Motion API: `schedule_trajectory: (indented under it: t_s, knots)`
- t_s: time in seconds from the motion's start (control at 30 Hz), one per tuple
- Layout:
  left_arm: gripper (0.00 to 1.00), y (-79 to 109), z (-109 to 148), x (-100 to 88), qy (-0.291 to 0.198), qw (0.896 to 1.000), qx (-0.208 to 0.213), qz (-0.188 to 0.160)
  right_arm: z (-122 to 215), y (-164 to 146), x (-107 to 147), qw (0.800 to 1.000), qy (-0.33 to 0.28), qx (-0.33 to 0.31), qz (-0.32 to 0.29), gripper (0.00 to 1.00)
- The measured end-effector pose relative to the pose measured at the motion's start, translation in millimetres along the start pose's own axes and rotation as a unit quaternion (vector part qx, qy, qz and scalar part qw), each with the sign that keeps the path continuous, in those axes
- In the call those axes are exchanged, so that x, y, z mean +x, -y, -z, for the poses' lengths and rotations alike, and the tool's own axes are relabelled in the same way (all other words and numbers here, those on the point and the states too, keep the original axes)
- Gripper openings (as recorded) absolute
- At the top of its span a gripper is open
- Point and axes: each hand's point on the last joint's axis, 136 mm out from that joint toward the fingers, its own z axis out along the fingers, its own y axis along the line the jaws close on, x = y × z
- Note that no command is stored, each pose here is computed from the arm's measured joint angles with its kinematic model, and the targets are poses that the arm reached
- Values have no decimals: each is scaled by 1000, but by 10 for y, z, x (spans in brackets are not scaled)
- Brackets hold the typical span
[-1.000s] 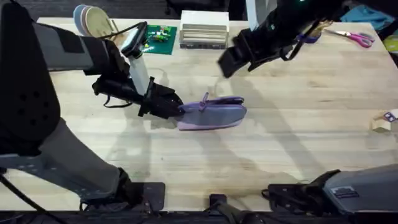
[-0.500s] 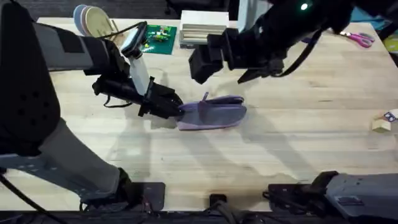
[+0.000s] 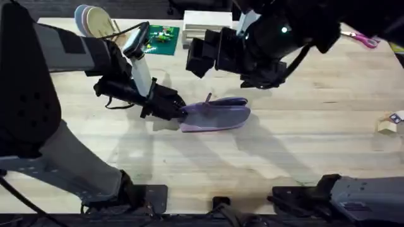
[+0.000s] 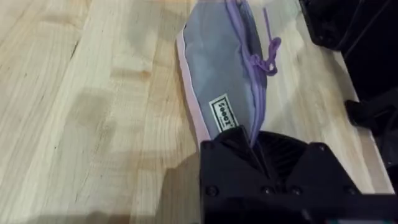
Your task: Unzip the bag, pick up the pens from the table one at a time and place them inside, then zip the bag closed.
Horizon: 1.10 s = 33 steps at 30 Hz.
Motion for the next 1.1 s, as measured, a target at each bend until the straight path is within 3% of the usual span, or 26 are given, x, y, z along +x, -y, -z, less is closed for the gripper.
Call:
schedule_trajectory:
  t_s: [0.3,0.53,0.9,1.1]
  knots:
    - [42,0,0,0,0,1000,0,0,-50,-77,108,1000,-20,-6,1,998]
    - [42,0,0,1,0,1000,0,0,-492,-176,367,996,-71,37,31,998]
    - [42,0,0,0,0,1000,0,0,-735,-157,430,993,-91,63,36,997]
    - [42,0,0,1,0,1000,0,0,-897,-161,455,992,-99,76,37,915]
